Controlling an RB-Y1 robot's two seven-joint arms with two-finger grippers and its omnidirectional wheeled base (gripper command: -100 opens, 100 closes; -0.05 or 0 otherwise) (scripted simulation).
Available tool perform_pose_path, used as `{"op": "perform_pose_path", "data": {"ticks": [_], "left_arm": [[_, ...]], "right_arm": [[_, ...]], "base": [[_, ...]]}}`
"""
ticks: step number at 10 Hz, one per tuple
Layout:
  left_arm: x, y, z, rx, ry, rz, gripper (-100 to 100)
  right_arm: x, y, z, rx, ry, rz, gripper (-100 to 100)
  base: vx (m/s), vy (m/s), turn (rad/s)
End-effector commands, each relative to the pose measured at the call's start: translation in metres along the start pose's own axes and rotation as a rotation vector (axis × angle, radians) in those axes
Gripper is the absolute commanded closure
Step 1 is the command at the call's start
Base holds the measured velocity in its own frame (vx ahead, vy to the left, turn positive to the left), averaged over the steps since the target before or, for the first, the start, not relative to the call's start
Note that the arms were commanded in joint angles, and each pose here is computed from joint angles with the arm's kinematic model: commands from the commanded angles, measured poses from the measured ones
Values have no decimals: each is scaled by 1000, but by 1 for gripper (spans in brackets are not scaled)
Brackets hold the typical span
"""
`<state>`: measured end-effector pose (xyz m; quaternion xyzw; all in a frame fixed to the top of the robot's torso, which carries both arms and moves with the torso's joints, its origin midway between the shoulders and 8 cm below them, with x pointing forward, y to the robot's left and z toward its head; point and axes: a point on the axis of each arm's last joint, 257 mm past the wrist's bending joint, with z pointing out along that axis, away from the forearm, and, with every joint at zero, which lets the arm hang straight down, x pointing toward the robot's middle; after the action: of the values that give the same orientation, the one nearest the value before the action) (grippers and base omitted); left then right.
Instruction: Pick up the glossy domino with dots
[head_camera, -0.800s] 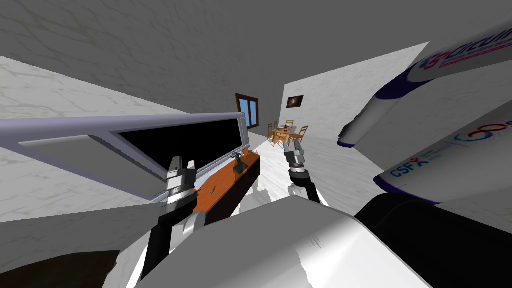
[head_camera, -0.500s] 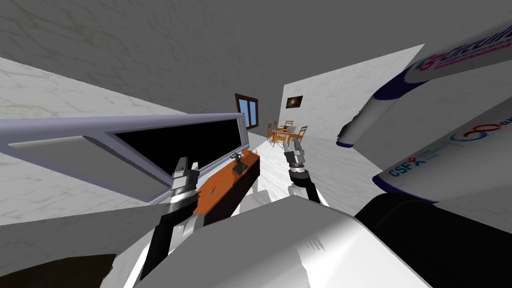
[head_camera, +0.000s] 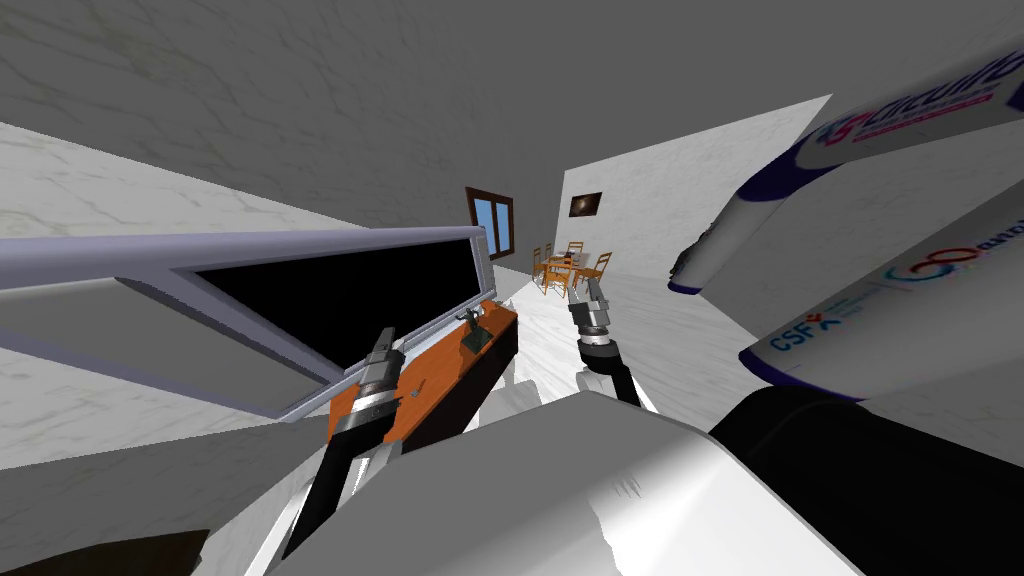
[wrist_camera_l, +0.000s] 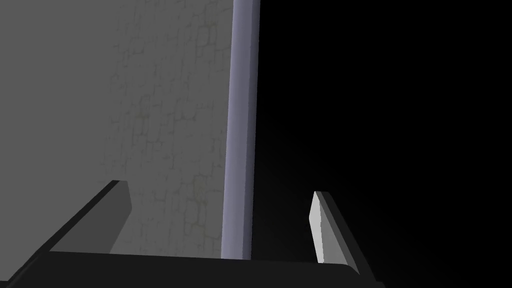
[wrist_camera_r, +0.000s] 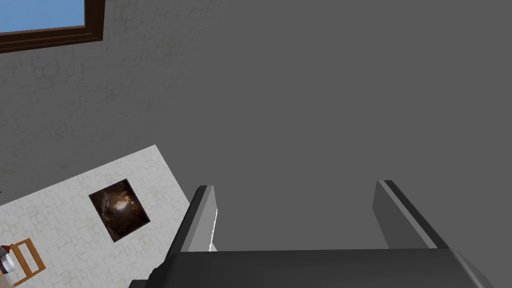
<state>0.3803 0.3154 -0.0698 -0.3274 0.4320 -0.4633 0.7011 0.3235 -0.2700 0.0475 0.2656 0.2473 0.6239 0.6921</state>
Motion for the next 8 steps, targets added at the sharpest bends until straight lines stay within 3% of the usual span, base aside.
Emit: {"op": "perform_pose_path", "data": {"ticks": [1, 5, 6, 7, 8], "left_arm": [[4, 25, -9, -60, 22, 23, -100], [9, 111, -55, -278, 81, 91, -100], [9, 117, -59, -291, 82, 91, -100], [9, 140, -75, -351, 97, 108, -100], [9, 140, -75, -353, 97, 108, -100]], "right_arm": [[0, 0, 0, 0, 0, 0, 0], [0, 0, 0, 0, 0, 0, 0], [0, 0, 0, 0, 0, 0, 0], [0, 0, 0, 0, 0, 0, 0], [0, 0, 0, 0, 0, 0, 0]], "base": [[25, -25, -38], [56, -35, -62], [35, -25, -10], [37, -25, -46], [29, -21, -18]]}}
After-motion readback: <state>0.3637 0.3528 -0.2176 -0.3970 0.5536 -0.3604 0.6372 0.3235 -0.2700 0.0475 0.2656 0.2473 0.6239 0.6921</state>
